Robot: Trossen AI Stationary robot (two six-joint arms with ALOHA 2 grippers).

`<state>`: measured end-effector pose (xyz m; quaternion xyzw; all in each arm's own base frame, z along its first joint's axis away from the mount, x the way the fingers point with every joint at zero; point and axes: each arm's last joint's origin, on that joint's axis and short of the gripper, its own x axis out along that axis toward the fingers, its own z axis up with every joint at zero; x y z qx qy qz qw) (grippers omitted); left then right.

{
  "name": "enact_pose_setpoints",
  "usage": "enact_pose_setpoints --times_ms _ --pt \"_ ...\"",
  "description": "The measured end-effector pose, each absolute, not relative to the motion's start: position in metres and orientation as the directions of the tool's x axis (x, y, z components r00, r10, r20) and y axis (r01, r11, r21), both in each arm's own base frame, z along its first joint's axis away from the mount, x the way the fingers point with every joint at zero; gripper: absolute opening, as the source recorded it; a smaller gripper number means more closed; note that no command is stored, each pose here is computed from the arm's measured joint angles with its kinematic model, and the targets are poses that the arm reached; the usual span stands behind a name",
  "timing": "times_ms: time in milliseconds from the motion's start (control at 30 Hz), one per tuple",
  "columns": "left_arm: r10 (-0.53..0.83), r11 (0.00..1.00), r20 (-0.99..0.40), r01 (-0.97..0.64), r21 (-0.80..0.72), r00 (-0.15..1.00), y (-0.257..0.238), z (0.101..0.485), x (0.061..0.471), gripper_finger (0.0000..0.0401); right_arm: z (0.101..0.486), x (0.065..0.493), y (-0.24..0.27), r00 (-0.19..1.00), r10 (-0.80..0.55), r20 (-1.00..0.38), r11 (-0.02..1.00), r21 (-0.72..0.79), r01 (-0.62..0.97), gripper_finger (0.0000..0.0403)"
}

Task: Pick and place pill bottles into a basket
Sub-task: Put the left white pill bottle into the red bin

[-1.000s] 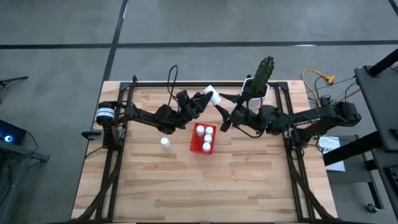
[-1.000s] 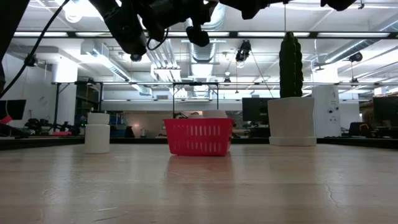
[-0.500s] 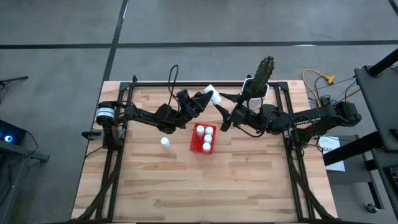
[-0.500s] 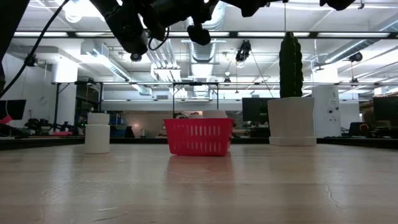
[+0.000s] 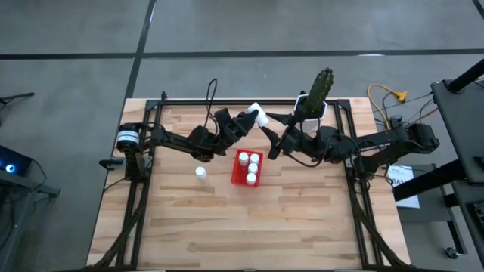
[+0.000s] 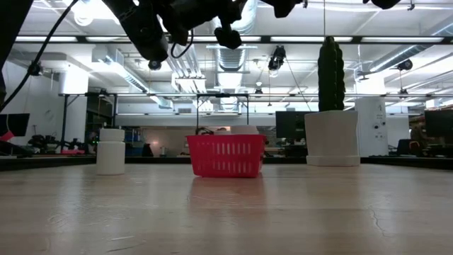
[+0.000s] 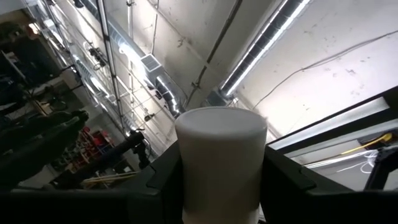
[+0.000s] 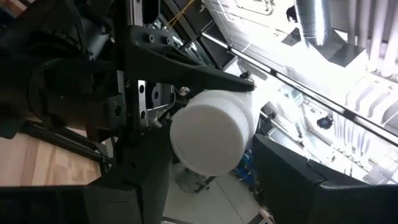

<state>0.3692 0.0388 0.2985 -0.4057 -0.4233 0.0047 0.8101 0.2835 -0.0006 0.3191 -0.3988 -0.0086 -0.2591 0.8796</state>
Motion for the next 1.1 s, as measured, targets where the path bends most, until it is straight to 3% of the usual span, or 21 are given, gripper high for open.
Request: enact_pose_setpoints --times_ms 533,1100 --pt "0.338 0.657 0.689 0.363 -0.661 0.641 0.0391 0.3000 0.3691 0.0139 0.3249 0.2859 0.0004 0.876 -0.413 0.248 0.545 -0.704 0.456 0.0200" --pt "0.329 0.664 0.690 0.362 -0.655 0.644 0.0388 0.2996 0.3693 0.0139 0.3230 0.2862 0.0003 0.876 -0.418 0.239 0.549 -0.702 0.453 0.0057"
